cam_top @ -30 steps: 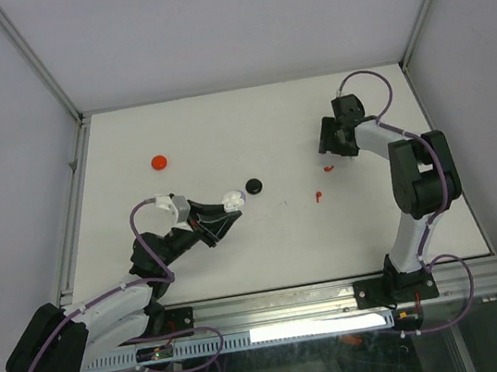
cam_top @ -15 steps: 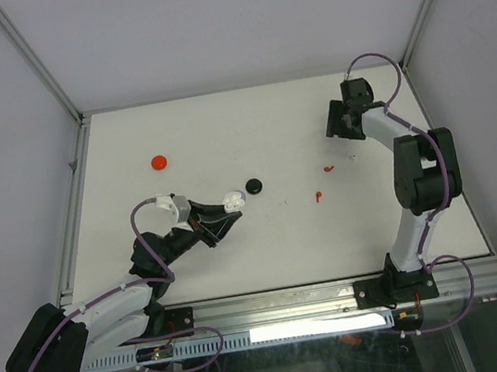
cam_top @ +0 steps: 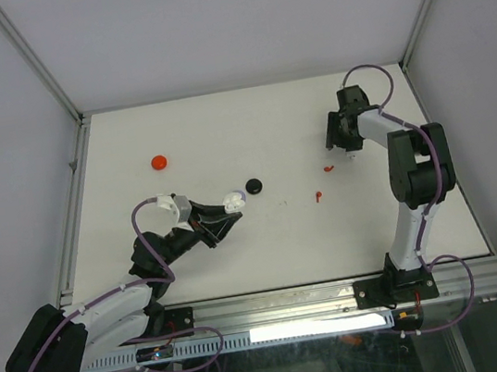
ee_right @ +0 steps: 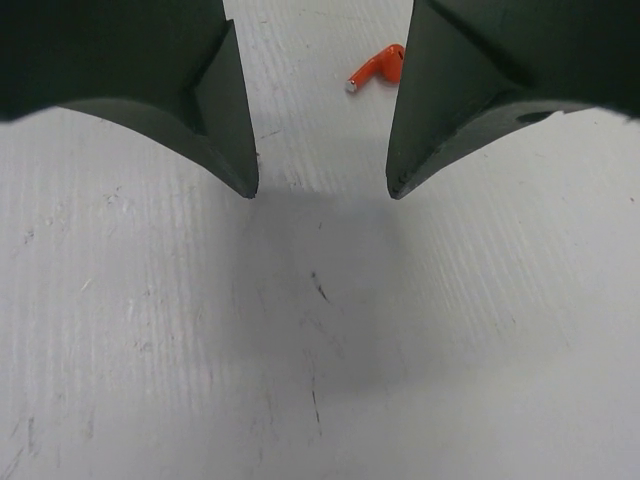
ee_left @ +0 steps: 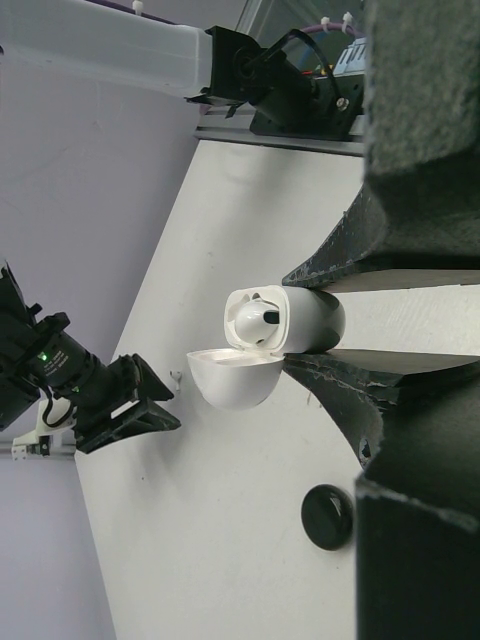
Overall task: Insert the wireless bluetooth earbuds into the charging case
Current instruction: Pick up the earbud from the center of the board.
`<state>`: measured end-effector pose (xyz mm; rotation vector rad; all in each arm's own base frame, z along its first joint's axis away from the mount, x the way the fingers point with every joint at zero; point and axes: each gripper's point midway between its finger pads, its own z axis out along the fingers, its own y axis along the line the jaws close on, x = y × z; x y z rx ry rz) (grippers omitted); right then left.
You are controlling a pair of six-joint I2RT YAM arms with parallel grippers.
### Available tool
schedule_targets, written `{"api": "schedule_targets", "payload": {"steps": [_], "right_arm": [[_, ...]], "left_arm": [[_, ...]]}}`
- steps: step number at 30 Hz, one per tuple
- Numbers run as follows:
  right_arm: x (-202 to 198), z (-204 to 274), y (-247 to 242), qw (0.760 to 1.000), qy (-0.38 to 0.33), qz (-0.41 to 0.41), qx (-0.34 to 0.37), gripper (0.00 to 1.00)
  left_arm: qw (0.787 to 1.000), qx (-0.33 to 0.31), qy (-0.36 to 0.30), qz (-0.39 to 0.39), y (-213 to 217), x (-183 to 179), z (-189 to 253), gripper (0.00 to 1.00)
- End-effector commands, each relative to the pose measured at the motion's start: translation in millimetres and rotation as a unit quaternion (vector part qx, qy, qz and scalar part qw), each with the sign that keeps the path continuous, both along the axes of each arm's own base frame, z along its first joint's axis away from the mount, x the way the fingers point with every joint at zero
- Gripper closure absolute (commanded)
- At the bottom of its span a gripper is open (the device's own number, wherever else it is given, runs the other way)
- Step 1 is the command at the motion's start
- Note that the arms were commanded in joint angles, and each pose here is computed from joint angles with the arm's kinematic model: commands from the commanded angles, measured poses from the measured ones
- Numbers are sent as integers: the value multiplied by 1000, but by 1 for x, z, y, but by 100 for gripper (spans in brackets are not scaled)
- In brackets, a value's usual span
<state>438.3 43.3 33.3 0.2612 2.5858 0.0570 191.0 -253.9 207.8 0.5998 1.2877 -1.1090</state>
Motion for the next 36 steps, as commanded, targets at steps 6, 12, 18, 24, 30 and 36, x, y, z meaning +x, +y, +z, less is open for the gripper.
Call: {"api": "schedule_targets", "payload": {"steps": [6, 12, 18, 24, 30, 36], "right_arm": [[-26, -5, -2, 999, 31, 3, 4, 43], [-41, 7, -1, 999, 31, 0, 12, 43], [-50, 20, -10, 1000, 27, -8, -9, 43], [-37, 49, -17, 999, -24, -3, -31, 44], [-33, 39, -45, 996, 4, -25, -88, 49], [-24, 25, -39, 997, 17, -15, -67, 56]], "left_arm": [[999, -13, -27, -13, -1, -4, 15, 100], [999, -14, -26, -14, -2, -3, 15, 100], [999, -13, -25, -17, -3, -4, 15, 100], [999, -14, -26, -17, -3, -4, 15, 100], [999, -17, -27, -14, -1, -5, 17, 100], [999, -15, -28, -11, 0, -4, 18, 100]]}}
